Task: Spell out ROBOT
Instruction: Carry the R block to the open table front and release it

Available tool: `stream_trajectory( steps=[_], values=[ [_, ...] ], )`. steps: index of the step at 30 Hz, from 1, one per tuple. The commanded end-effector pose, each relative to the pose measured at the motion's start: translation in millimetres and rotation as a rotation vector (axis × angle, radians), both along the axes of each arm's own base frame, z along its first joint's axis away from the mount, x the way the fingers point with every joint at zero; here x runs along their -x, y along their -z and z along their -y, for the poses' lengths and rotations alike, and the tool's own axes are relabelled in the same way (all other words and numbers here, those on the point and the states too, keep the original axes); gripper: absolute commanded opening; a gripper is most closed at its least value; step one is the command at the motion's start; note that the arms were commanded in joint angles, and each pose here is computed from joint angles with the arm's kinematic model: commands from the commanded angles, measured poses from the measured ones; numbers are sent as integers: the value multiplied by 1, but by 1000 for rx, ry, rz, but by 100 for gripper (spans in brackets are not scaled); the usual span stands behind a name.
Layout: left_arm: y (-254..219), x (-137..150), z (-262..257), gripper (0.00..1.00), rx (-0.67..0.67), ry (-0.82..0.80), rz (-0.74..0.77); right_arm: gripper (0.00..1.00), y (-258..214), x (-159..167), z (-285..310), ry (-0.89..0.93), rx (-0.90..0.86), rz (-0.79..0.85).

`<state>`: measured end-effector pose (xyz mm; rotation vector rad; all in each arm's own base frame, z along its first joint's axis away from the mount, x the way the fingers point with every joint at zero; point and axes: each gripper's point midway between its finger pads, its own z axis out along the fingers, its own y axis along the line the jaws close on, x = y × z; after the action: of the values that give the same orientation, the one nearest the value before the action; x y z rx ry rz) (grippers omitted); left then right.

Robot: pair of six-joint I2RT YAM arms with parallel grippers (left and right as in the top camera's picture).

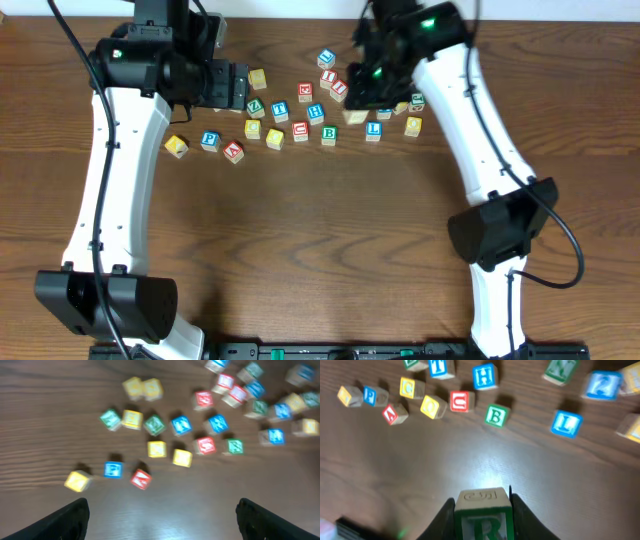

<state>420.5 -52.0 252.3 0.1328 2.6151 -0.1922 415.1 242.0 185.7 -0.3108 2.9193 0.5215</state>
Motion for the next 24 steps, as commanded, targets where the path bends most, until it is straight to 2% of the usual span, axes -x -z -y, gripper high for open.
stream_trajectory(
  steps=[1, 4, 7, 9, 11, 15, 18, 21, 24],
  values=[
    [1, -6, -55, 93, -85, -223, 9, 17, 38, 18, -26, -19, 65, -45],
    [1, -4, -90, 93, -56, -354, 2, 16, 92, 39, -77, -7, 92, -26],
    [1, -4, -90, 93, -55, -355, 2, 25, 118, 48, -99, 16, 110, 24],
    [2, -4, -90, 93, -54, -355, 2, 25, 137, 57, -115, 20, 96, 48],
    [2, -4, -90, 93, -54, -355, 1, 22, 153, 60, -112, 97, 166, 106],
    [2, -4, -90, 93, -54, -355, 1, 21, 161, 68, -105, 188, 213, 98],
    [2, -4, -90, 93, -54, -355, 1, 25, 170, 71, -90, 309, 273, 110],
    [2, -4, -90, 93, -52, -358, 1, 29, 170, 72, -90, 333, 268, 105],
    [3, -2, -90, 93, -53, -357, -7, 40, 176, 75, -89, 327, 283, 95]
  ],
)
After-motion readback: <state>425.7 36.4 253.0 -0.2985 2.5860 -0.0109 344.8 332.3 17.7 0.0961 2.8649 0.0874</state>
